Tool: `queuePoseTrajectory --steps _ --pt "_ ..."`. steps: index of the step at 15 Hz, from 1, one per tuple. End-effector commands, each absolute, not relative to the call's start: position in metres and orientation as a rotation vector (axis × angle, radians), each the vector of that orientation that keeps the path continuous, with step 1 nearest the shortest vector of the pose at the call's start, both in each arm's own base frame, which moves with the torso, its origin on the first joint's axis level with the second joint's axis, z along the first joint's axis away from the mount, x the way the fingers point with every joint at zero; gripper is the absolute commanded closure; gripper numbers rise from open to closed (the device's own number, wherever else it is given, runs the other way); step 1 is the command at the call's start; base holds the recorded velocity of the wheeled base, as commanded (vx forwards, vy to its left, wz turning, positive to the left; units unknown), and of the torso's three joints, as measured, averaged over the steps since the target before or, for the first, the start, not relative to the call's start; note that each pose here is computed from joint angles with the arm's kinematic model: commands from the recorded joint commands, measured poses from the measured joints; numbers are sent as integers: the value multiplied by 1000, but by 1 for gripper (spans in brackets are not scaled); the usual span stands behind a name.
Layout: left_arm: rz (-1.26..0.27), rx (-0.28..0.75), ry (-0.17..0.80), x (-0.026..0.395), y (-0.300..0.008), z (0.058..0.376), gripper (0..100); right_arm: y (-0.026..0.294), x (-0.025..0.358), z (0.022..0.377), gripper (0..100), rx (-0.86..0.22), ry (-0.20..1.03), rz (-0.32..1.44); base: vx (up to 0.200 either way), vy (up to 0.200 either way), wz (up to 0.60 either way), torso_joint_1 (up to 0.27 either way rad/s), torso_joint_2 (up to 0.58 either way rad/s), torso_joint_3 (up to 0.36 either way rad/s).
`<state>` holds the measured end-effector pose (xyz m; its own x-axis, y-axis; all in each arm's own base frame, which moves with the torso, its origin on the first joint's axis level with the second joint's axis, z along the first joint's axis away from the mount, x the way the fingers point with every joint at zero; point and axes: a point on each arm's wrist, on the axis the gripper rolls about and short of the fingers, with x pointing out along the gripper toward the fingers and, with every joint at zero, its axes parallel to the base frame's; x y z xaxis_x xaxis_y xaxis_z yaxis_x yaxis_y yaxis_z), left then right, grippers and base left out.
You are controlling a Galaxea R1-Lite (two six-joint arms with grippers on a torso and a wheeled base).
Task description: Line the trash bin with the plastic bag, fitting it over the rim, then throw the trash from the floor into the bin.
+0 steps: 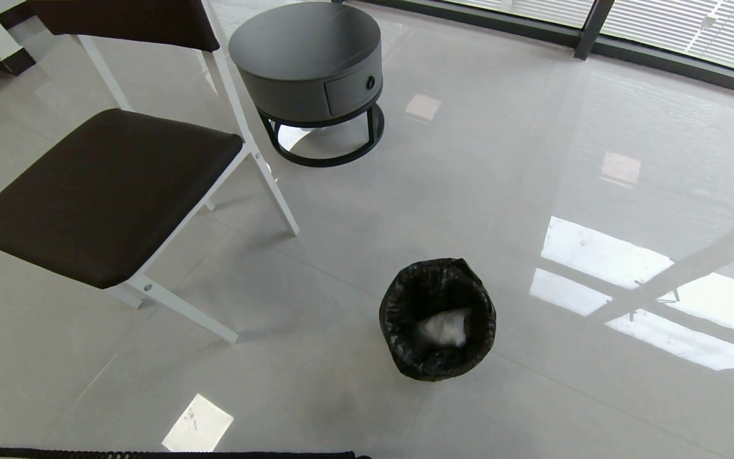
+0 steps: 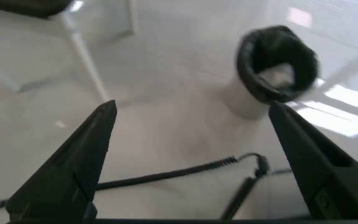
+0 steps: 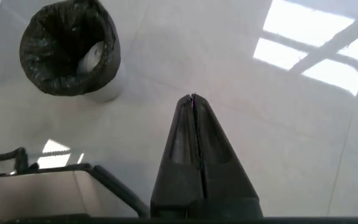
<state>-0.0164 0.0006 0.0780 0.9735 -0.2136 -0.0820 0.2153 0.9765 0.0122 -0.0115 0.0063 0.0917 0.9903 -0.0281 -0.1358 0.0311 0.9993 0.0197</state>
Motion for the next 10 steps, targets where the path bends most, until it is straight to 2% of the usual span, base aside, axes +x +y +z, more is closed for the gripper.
queuePoseTrajectory --steps 1,2,4,6,8,10 --pt "-239 30 83 -16 1 78 0 7 -16 84 100 23 93 -19 0 0 0 0 0 0" --pt "-217 32 84 -16 1 77 0 7 -16 84 100 23 93 -20 0 0 0 0 0 0" --pt "-77 16 85 -16 4 77 0 7 -16 84 100 20 92 -29 0 0 0 0 0 0" --pt "-108 17 88 -16 4 77 0 5 -16 84 100 19 88 -101 0 0 0 0 0 0" --pt "-221 6 92 -16 3 78 0 6 -16 85 100 54 79 -78 0 0 0 0 0 0" --pt "-206 15 87 -16 3 77 0 6 -16 84 100 54 79 -66 0 0 0 0 0 0"
